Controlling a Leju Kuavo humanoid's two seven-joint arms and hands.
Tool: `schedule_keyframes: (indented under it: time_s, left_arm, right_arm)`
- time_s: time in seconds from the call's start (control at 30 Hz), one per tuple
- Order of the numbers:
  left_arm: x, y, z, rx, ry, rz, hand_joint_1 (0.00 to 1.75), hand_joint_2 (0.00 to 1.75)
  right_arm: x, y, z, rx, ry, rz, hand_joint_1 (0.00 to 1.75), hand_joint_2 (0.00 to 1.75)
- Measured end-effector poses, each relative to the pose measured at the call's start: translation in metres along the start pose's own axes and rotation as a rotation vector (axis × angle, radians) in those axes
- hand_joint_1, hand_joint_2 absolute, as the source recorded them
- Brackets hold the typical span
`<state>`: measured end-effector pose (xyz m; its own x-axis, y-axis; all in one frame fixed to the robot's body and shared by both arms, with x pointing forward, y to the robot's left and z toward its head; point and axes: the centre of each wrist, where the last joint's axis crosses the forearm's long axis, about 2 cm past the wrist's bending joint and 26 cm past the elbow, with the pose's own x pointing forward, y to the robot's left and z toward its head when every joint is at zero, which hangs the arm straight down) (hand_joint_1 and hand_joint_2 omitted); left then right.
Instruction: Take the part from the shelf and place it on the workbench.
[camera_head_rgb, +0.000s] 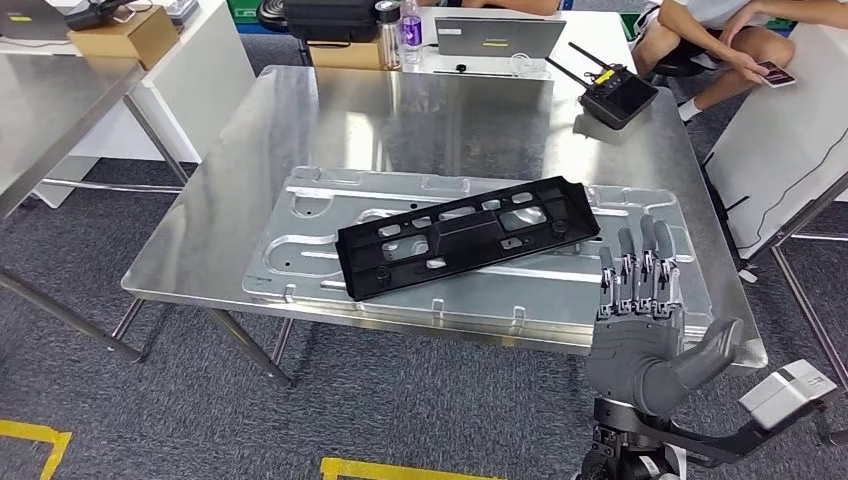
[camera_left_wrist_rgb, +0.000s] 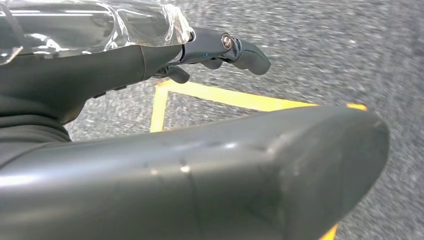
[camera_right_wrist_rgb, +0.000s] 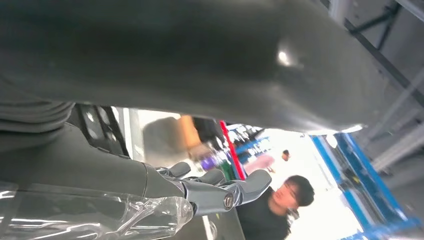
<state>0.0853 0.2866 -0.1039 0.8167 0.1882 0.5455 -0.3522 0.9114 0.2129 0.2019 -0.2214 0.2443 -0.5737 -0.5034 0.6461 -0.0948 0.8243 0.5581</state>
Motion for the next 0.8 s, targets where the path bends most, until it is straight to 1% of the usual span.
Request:
schedule_keyframes:
  time_s: [0.1, 0.23, 0.37, 0.5, 0.8]
  left_arm:
    - [0.002, -0.001, 0.0, 0.007, 0.02, -0.003, 0.0, 0.0]
    - [-0.002, -0.003, 0.002, 0.034, 0.045, -0.022, 0.0, 0.0]
    - [-0.003, -0.008, 0.005, 0.052, 0.041, -0.031, 0.0, 0.0]
    - [-0.006, -0.014, 0.008, 0.034, 0.031, -0.035, 0.0, 0.0]
    - [-0.006, -0.02, 0.01, 0.018, 0.016, -0.046, 0.0, 0.0]
  right_arm:
    - [-0.003, 0.003, 0.001, 0.011, 0.019, 0.001, 0.0, 0.0]
    - [-0.007, 0.006, 0.001, 0.025, 0.041, 0.0, 0.0, 0.0]
    - [-0.013, 0.006, 0.004, 0.03, 0.086, -0.002, 0.0, 0.0]
    - [-0.017, 0.007, 0.004, 0.041, 0.115, -0.008, 0.0, 0.0]
    - [-0.023, 0.009, 0.004, 0.053, 0.129, -0.009, 0.0, 0.0]
